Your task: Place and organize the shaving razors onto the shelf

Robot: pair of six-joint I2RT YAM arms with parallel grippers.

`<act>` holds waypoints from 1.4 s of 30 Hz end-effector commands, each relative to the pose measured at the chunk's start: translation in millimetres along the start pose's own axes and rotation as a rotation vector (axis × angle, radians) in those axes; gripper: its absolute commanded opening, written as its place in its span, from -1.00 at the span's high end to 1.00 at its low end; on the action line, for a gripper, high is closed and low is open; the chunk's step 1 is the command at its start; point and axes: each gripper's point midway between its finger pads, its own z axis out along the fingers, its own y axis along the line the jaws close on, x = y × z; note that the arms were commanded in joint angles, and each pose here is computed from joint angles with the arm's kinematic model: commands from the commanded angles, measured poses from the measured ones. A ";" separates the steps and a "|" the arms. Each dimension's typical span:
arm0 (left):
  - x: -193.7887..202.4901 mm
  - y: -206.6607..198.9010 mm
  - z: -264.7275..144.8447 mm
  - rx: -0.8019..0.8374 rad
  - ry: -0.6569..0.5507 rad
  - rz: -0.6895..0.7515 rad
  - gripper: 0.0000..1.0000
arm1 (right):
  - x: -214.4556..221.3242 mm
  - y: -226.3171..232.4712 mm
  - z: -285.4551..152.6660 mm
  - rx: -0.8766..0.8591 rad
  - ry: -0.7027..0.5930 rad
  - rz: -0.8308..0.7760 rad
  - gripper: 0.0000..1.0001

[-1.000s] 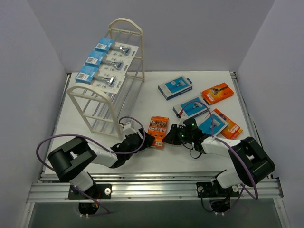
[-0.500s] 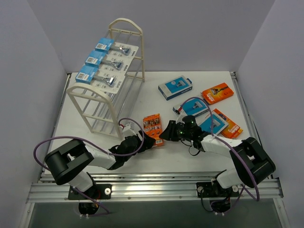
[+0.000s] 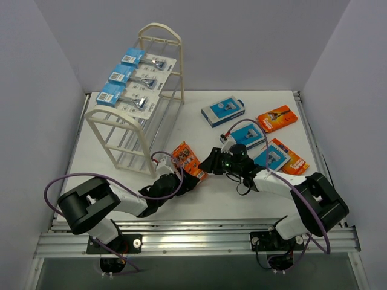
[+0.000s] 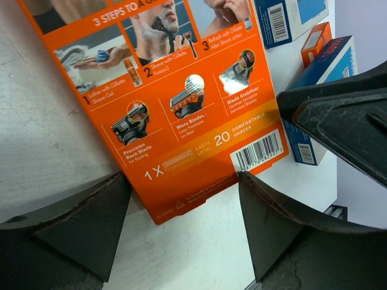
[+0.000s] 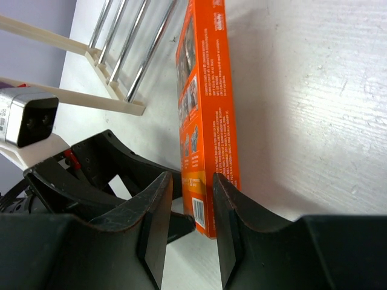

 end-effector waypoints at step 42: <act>69.0 86.7 -45.2 -0.190 0.270 0.037 -0.64 | 17.0 69.7 -23.9 -0.057 0.061 -0.185 -0.40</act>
